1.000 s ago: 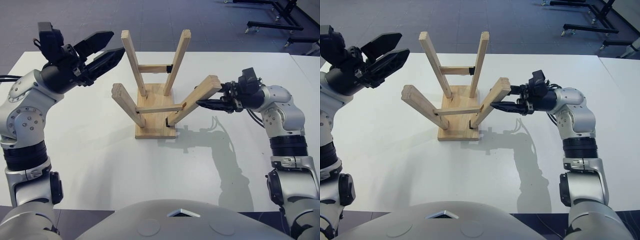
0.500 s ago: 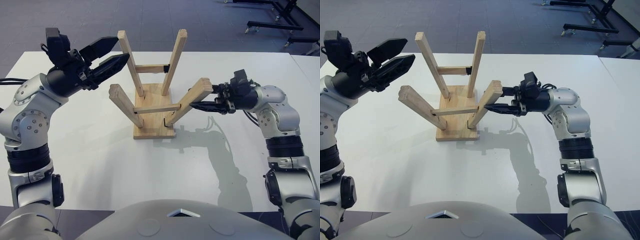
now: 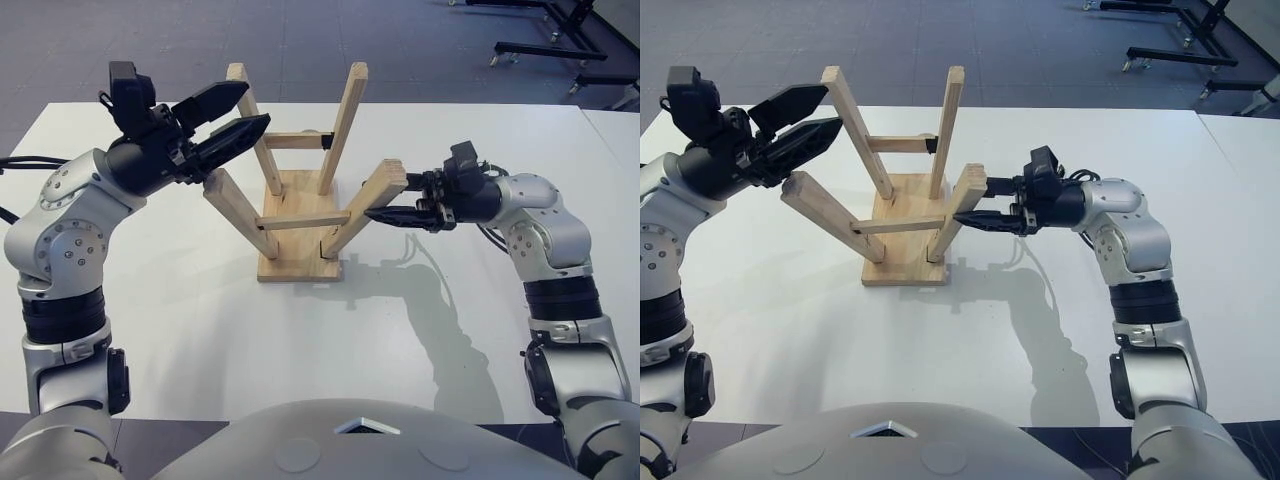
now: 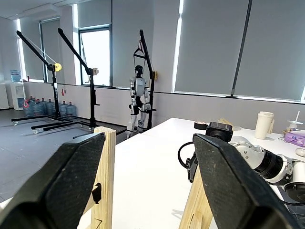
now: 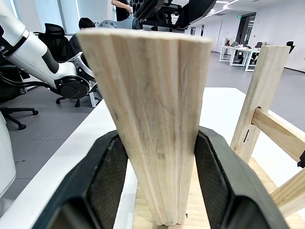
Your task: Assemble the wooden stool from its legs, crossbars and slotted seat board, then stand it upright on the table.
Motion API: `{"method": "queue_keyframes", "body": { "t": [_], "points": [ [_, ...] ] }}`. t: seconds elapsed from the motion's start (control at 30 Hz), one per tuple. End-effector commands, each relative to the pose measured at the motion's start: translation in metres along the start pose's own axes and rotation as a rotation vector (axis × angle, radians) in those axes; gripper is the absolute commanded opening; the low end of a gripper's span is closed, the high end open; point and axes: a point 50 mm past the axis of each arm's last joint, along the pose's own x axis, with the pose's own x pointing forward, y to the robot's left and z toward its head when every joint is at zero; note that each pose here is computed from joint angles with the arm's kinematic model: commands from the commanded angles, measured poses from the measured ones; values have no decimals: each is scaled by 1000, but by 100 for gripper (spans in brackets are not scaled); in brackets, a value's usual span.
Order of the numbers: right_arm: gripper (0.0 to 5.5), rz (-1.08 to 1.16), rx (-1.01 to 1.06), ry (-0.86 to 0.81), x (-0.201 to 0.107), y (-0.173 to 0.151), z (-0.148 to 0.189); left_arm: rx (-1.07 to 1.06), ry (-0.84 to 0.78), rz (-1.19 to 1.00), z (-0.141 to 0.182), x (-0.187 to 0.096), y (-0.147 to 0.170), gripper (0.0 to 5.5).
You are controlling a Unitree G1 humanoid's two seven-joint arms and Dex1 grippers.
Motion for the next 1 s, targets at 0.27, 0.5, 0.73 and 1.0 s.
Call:
{"method": "queue_keyframes", "body": {
  "t": [0.27,0.5,0.73,1.0],
  "points": [
    [233,-39,-75,22,9,4,2,-2,24,-22,1,5,2,337],
    [349,-75,-73,1,8,8,2,3,16,-9,3,2,2,337],
    [430,-150,-66,-138,4,11,22,5,-26,-2,10,5,3,337],
    [430,-259,-41,-351,6,33,43,2,-71,28,15,4,0,337]
  ]
}}
